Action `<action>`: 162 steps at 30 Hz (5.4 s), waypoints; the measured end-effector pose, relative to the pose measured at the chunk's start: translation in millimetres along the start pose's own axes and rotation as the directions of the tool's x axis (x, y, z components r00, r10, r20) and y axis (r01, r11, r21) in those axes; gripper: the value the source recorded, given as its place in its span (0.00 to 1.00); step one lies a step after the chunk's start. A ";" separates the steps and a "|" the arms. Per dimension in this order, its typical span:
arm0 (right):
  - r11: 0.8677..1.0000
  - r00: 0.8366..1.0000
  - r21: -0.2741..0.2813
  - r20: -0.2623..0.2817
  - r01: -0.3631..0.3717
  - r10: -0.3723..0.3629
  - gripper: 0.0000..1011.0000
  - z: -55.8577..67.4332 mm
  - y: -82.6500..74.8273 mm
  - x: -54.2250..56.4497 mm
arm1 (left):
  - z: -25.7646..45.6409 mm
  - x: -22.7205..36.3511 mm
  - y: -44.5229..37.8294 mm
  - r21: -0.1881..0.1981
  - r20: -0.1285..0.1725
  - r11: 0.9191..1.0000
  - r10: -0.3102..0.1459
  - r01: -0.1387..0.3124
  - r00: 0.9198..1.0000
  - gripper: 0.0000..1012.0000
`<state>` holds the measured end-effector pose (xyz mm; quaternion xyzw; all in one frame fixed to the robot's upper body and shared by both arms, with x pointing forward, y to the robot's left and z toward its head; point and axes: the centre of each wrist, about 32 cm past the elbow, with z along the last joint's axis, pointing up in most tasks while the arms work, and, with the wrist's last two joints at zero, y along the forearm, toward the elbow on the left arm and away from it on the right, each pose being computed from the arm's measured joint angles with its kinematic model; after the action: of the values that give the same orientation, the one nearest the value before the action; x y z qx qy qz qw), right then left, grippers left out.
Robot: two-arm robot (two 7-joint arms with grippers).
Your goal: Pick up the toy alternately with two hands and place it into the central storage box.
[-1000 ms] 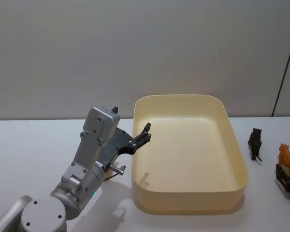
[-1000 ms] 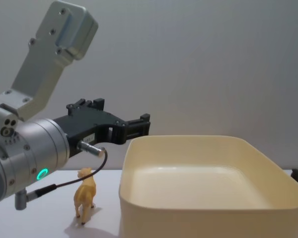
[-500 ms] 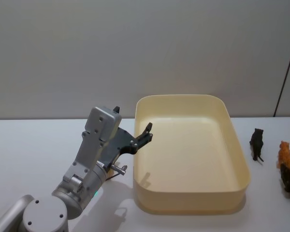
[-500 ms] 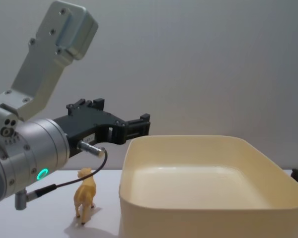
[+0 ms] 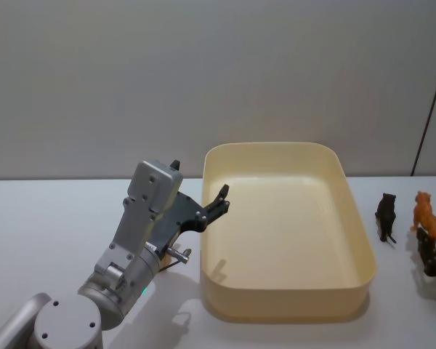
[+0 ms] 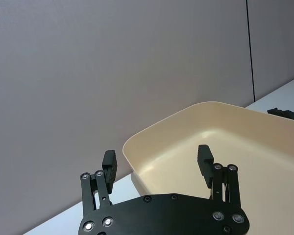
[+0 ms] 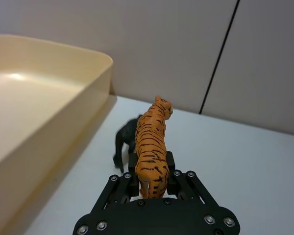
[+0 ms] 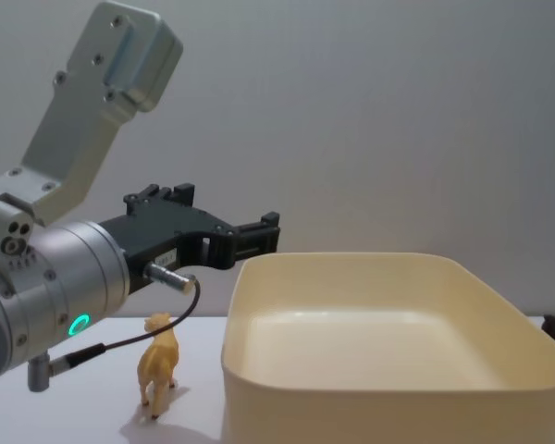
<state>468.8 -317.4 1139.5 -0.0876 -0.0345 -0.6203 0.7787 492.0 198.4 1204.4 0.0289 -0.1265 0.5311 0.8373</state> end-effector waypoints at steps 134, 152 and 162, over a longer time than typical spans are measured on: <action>0.991 0.996 -0.130 -0.085 -0.016 0.005 0.65 18.2 90.0 -18.5 | 0.0 0.0 0.0 0.000 0.000 1.000 0.000 0.000 1.000 0.99; 0.995 0.995 -0.095 -0.092 0.021 -0.029 0.31 16.7 79.0 -17.0 | 0.0 0.0 0.0 0.000 0.000 1.000 0.000 0.000 1.000 0.99; 0.999 0.993 -0.001 -0.109 0.054 -0.053 0.31 29.4 64.6 -12.0 | 0.0 0.0 0.0 0.000 0.000 1.000 0.000 0.000 1.000 0.99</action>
<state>530.5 -286.7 1160.5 -0.0520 0.0053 -0.6448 0.7626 492.0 198.4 1204.4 0.0289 -0.1265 0.5311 0.8373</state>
